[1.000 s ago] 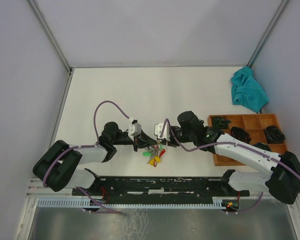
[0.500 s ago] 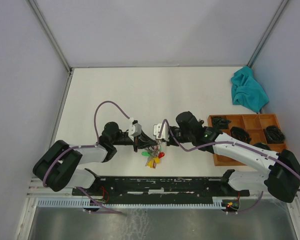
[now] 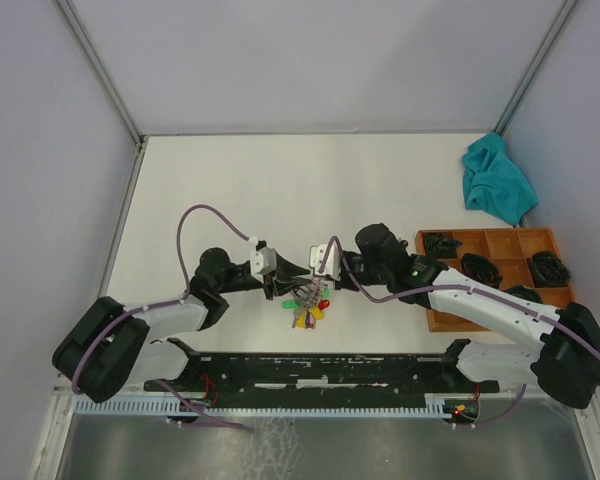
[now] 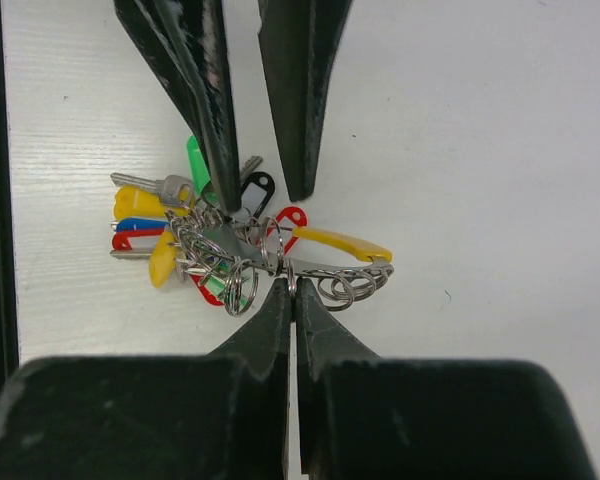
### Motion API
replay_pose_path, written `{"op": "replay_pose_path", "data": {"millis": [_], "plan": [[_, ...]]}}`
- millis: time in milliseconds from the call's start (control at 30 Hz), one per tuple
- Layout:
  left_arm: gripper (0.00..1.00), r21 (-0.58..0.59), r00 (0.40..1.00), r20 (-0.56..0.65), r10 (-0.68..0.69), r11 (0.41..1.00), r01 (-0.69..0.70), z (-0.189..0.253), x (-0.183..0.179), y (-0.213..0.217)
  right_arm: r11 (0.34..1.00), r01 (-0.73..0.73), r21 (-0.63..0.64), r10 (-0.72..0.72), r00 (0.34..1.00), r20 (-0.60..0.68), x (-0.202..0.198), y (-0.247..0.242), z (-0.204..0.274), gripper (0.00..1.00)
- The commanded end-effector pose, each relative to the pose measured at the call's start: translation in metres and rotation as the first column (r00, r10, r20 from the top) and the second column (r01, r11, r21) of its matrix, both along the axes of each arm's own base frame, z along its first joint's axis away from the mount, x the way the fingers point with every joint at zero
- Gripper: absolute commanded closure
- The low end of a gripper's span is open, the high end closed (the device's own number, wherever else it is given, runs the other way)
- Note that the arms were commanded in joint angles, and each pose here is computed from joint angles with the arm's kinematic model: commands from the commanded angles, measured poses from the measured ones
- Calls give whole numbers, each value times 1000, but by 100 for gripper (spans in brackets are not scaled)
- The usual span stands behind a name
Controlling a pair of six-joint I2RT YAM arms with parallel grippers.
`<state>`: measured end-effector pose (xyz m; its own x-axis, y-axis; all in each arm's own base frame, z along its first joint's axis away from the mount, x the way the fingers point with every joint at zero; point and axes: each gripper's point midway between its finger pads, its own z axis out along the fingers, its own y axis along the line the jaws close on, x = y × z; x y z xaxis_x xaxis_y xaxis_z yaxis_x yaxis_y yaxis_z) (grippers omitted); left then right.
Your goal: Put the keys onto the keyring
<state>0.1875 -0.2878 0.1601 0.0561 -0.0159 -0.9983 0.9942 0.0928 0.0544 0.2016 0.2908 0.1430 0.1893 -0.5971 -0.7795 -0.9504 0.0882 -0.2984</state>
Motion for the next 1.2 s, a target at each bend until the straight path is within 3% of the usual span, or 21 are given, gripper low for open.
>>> {"op": "replay_pose_path", "data": {"millis": [0, 133, 333, 500, 900, 1167], "plan": [[66, -66, 978, 119, 169, 985, -162, 19, 18, 14, 987, 20, 156, -28, 998, 47, 14, 8, 36, 99], [64, -113, 951, 99, 292, 953, -280, 28, 35, 22, 976, 2, 218, -5, 1000, 10, 15, 11, 41, 99], [64, -116, 961, 50, 272, 957, -265, 33, 45, 11, 972, -22, 235, 23, 1000, 0, 16, 15, 43, 99], [66, -89, 939, -5, 345, 935, -344, 29, 68, 11, 971, -31, 236, 33, 999, -6, 16, 16, 42, 99], [66, -51, 990, 14, 138, 989, -137, 10, 27, -7, 952, 27, 305, -21, 1000, -22, 32, 14, 50, 99], [66, -72, 991, 137, -7, 997, 17, 24, -17, -18, 925, 33, 378, -7, 998, -70, 38, 16, 49, 99]]}}
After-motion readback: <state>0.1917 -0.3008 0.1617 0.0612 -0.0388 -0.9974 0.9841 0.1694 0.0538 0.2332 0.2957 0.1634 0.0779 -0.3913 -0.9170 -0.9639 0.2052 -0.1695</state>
